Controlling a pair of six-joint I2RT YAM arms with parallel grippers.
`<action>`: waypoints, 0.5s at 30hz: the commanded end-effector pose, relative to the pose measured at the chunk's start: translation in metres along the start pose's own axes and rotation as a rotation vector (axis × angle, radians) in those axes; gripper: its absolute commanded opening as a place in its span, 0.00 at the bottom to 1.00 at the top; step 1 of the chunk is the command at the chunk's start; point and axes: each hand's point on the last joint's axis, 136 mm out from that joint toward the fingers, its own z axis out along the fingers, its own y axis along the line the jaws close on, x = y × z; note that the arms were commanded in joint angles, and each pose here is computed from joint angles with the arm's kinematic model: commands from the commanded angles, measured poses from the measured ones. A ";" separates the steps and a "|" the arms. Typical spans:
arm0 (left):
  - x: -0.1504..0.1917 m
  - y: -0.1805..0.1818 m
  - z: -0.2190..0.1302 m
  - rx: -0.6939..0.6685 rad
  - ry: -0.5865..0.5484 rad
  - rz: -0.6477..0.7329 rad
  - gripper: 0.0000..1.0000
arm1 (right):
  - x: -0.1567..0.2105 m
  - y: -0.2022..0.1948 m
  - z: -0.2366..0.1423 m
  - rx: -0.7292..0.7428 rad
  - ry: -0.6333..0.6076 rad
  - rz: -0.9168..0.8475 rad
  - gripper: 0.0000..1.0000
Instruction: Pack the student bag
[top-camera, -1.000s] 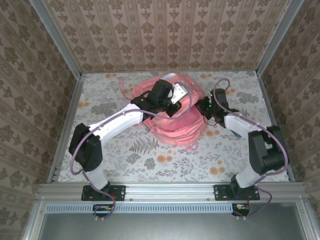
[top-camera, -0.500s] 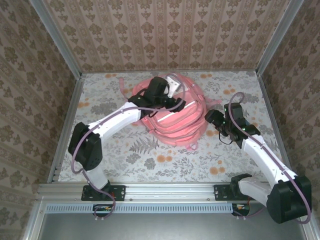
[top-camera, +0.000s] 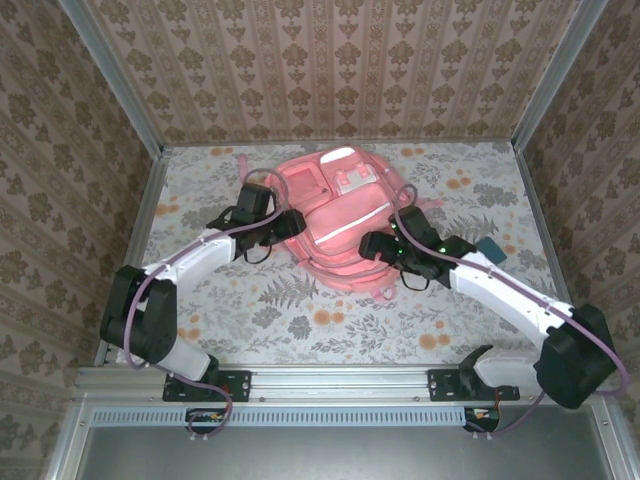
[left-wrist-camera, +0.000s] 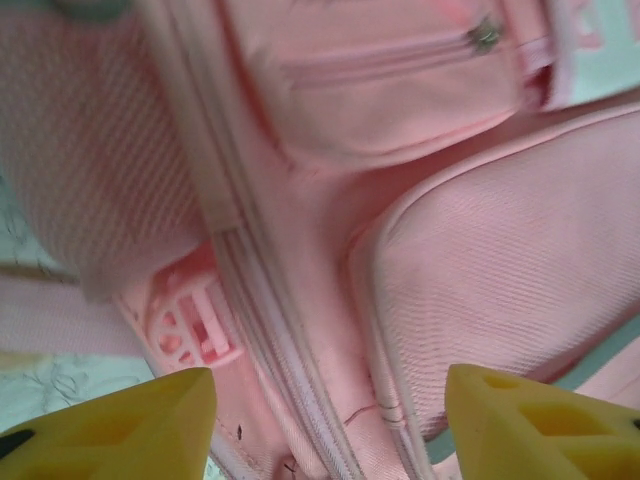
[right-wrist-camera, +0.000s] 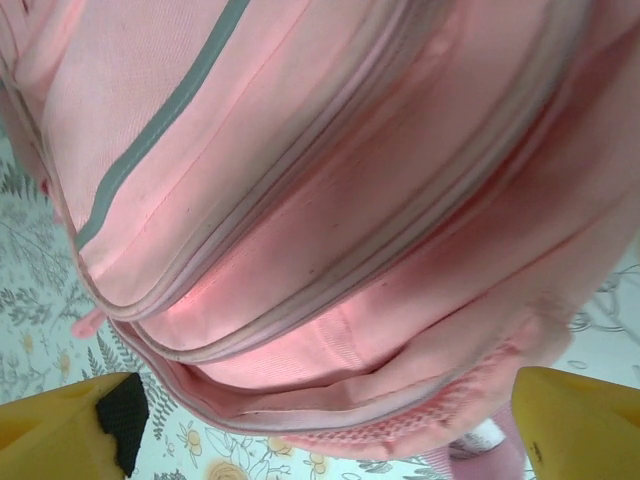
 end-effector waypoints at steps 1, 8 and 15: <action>0.001 -0.007 0.013 0.066 0.033 -0.151 0.58 | -0.011 0.025 0.002 -0.026 -0.040 -0.015 0.97; 0.002 0.014 0.036 0.041 0.068 -0.241 0.44 | -0.005 0.037 0.008 -0.025 -0.025 -0.032 0.98; 0.006 0.022 0.040 0.009 0.081 -0.267 0.37 | -0.006 0.035 0.009 -0.006 -0.023 -0.037 0.97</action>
